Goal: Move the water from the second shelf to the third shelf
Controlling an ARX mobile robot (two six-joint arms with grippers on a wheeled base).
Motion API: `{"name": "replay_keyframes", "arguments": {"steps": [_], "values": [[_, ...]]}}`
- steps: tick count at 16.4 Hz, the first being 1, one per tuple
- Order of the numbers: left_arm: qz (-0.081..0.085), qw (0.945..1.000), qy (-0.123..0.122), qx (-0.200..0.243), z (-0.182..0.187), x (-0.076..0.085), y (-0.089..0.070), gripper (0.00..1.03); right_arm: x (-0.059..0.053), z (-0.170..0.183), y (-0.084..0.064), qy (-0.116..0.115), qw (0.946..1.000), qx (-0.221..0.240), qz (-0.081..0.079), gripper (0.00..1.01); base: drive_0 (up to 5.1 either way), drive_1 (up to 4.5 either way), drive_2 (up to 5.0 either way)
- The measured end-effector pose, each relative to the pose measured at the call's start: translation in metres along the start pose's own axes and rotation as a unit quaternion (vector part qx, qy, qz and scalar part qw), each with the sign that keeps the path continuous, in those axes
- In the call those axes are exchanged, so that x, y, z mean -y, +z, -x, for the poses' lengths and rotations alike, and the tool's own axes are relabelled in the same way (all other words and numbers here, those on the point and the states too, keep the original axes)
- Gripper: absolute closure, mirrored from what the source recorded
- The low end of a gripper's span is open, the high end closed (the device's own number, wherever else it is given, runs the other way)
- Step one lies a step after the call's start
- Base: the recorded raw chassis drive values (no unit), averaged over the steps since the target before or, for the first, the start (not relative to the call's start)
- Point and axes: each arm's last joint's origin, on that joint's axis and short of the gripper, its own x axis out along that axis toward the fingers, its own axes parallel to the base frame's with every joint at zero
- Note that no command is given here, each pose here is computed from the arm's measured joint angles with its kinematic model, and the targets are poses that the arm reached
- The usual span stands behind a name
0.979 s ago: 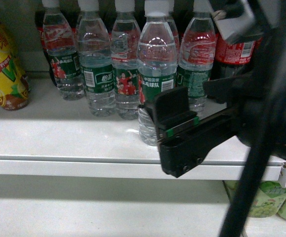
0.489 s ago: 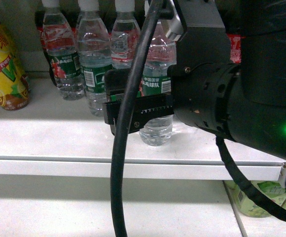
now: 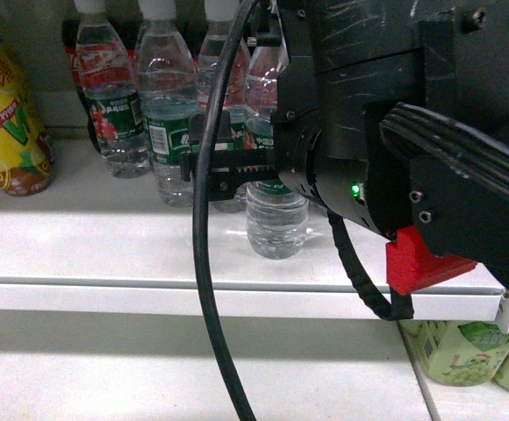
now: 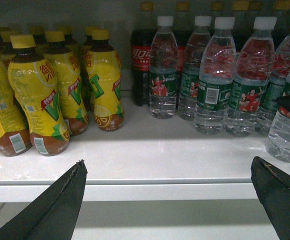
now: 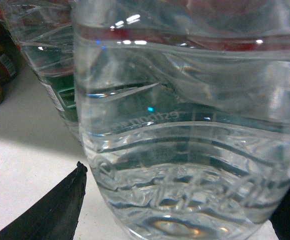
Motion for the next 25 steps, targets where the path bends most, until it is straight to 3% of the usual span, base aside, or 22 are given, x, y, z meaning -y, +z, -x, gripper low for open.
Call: {"name": "replay_keyframes", "arguments": {"steps": [2, 3, 5, 8, 12, 14, 15, 19, 22, 25], "values": [[0.000, 1.0000, 0.000, 0.000, 0.000, 0.000, 0.000, 0.05, -0.001, -0.006, -0.001, -0.010, 1.0000, -0.001, 0.001, 0.03, 0.0, 0.00, 0.0], [0.000, 1.0000, 0.000, 0.000, 0.000, 0.000, 0.000, 0.05, 0.000, -0.007, -0.002, -0.013, 0.9999, -0.001, 0.001, 0.09, 0.0, 0.00, 0.0], [0.000, 1.0000, 0.000, 0.000, 0.000, 0.000, 0.000, 0.05, -0.001, -0.007, -0.001, -0.013, 0.9999, 0.004, -0.001, 0.31, 0.0, 0.00, 0.0], [0.000, 1.0000, 0.000, 0.000, 0.000, 0.000, 0.000, 0.05, 0.001, 0.002, -0.003, -0.009, 0.9999, 0.010, -0.006, 0.56, 0.0, 0.00, 0.0], [0.000, 1.0000, 0.000, 0.000, 0.000, 0.000, 0.000, 0.05, 0.009, 0.045, -0.014, 0.043, 0.9991, 0.001, 0.000, 0.60, 0.0, 0.00, 0.0], [0.000, 1.0000, 0.000, 0.000, 0.000, 0.000, 0.000, 0.05, 0.021, 0.069, -0.019, 0.049, 0.9987, -0.005, 0.010, 0.60, 0.0, 0.00, 0.0], [0.000, 1.0000, 0.000, 0.000, 0.000, 0.000, 0.000, 0.05, 0.030, 0.081, -0.021, 0.043, 0.9990, -0.004, 0.013, 0.61, 0.0, 0.00, 0.0], [0.000, 1.0000, 0.000, 0.000, 0.000, 0.000, 0.000, 0.05, 0.074, 0.130, -0.021, -0.025, 0.9991, 0.032, 0.013, 0.61, 0.0, 0.00, 0.0], [0.000, 1.0000, 0.000, 0.000, 0.000, 0.000, 0.000, 0.05, 0.094, 0.161, -0.024, -0.058, 0.9972, 0.047, 0.007, 0.61, 0.0, 0.00, 0.0], [0.000, 1.0000, 0.000, 0.000, 0.000, 0.000, 0.000, 0.05, 0.107, 0.191, -0.026, -0.097, 0.9927, 0.069, 0.017, 0.61, 0.0, 0.00, 0.0]]}}
